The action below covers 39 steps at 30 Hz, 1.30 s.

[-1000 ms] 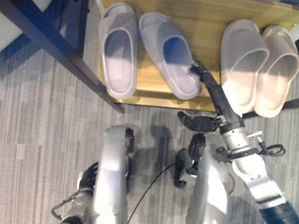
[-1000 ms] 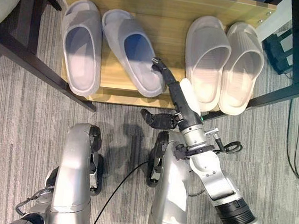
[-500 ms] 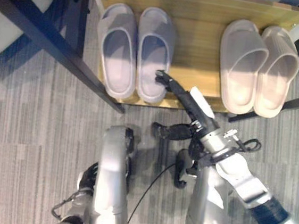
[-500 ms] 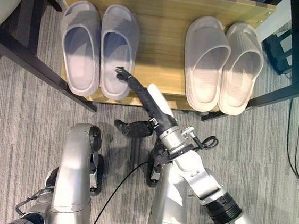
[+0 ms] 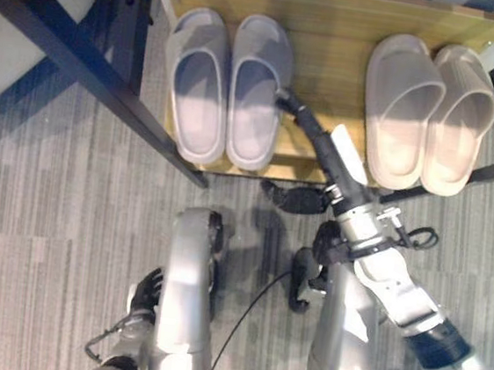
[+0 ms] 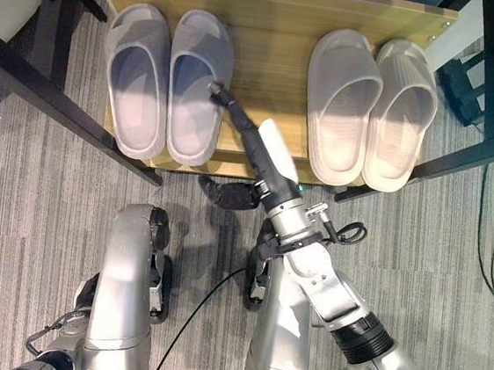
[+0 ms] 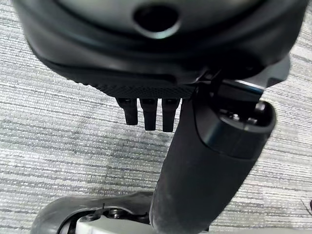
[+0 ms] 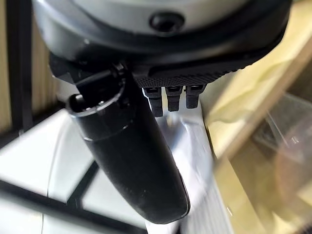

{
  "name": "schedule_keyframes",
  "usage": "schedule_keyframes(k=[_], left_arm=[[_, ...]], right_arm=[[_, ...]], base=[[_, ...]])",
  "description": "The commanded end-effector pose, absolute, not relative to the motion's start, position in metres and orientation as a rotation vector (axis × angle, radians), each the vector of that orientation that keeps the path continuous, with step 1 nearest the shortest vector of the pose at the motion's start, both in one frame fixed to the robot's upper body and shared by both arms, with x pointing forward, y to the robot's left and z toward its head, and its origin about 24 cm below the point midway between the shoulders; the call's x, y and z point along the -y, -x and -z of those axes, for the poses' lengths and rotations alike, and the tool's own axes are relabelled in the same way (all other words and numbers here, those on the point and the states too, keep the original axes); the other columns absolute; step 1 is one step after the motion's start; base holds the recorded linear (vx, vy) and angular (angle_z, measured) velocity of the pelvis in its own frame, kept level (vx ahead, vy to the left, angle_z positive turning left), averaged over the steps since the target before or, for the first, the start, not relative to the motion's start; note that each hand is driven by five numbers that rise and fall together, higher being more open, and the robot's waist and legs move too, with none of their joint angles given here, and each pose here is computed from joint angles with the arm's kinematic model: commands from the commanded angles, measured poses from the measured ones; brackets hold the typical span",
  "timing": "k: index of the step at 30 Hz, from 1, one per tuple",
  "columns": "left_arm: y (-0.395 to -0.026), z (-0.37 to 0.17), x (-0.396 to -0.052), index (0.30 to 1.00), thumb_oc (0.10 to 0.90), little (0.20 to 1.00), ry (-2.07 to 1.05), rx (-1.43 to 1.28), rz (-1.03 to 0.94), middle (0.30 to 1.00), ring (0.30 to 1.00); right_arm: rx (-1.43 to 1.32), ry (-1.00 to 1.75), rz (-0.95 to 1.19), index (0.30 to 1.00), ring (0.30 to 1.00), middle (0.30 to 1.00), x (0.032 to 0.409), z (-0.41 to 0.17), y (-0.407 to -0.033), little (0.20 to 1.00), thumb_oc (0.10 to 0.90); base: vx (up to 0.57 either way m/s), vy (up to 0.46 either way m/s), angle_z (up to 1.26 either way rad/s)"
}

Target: Arrange the slippers neatly on the shoe rack.

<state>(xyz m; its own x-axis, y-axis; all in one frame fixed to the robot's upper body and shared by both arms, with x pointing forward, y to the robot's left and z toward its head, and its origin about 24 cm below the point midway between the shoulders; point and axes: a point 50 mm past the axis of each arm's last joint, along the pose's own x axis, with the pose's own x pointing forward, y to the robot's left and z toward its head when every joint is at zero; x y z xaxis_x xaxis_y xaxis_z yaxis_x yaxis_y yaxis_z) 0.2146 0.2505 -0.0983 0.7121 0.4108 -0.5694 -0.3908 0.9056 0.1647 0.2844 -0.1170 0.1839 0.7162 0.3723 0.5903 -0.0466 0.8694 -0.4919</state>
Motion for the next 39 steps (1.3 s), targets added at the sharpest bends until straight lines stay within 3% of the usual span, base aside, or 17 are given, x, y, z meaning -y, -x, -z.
schedule_keyframes(k=[1,7,14,21,26,31,32,36,37,39], left_arm=[[-0.197,0.109,-0.245,0.900,0.800,0.900,-0.083,-0.660,-0.448,0.900,0.900],[-0.215,0.097,-0.249,0.900,0.800,0.900,-0.060,-0.597,-0.495,0.900,0.900],[-0.234,0.074,-0.265,0.900,0.800,0.900,0.085,-0.443,-0.620,0.900,0.900],[-0.222,0.080,-0.267,0.900,0.800,0.900,0.080,-0.445,-0.627,0.900,0.900],[-0.198,0.094,-0.276,0.900,0.800,0.900,0.106,-0.526,-0.663,0.900,0.900],[-0.189,0.103,-0.268,0.900,0.800,0.900,0.076,-0.577,-0.583,0.900,0.900],[-0.189,0.104,-0.263,0.900,0.800,0.900,0.030,-0.590,-0.525,0.900,0.900],[-0.193,0.104,-0.250,0.900,0.800,0.900,-0.195,-0.599,-0.372,0.900,0.900],[-0.179,0.115,-0.234,0.900,0.800,0.900,-0.280,-0.648,-0.228,0.900,0.900],[-0.172,0.119,-0.235,0.900,0.800,0.900,-0.280,-0.672,-0.230,0.900,0.900]], right_arm=[[1.181,0.347,-0.232,0.900,0.900,0.900,0.117,-0.245,-0.236,0.900,0.800],[1.176,0.274,-0.131,0.900,0.900,0.900,0.140,-0.237,-0.228,0.900,0.800],[0.781,-0.015,-0.123,0.900,0.900,0.900,0.150,-0.167,-0.247,0.900,0.800],[0.667,0.124,-0.195,0.900,0.900,0.900,0.139,-0.139,-0.253,0.900,0.800],[0.439,0.235,-0.177,0.900,0.900,0.900,0.151,-0.089,-0.257,0.900,0.800],[0.127,0.266,-0.070,0.900,0.900,0.900,0.182,-0.026,-0.247,0.900,0.800],[-0.031,0.193,-0.013,0.900,0.900,0.900,0.193,0.006,-0.233,0.900,0.800],[-0.181,0.051,0.094,0.900,0.900,0.900,0.204,0.036,-0.218,0.900,0.800],[-0.368,-0.018,0.231,0.900,0.900,0.900,0.221,0.074,-0.189,0.900,0.800],[-0.405,-0.007,0.254,0.900,0.900,0.900,0.225,0.081,-0.183,0.900,0.800]], base=[[0.00,0.000,0.00],[-0.04,-0.004,0.00],[-0.12,0.047,0.06],[-0.15,0.045,0.03],[-0.05,0.008,0.02],[0.01,-0.008,0.06],[-0.01,-0.070,0.18],[0.06,-0.023,0.20],[0.10,-0.024,-0.01],[0.11,-0.037,-0.03]])
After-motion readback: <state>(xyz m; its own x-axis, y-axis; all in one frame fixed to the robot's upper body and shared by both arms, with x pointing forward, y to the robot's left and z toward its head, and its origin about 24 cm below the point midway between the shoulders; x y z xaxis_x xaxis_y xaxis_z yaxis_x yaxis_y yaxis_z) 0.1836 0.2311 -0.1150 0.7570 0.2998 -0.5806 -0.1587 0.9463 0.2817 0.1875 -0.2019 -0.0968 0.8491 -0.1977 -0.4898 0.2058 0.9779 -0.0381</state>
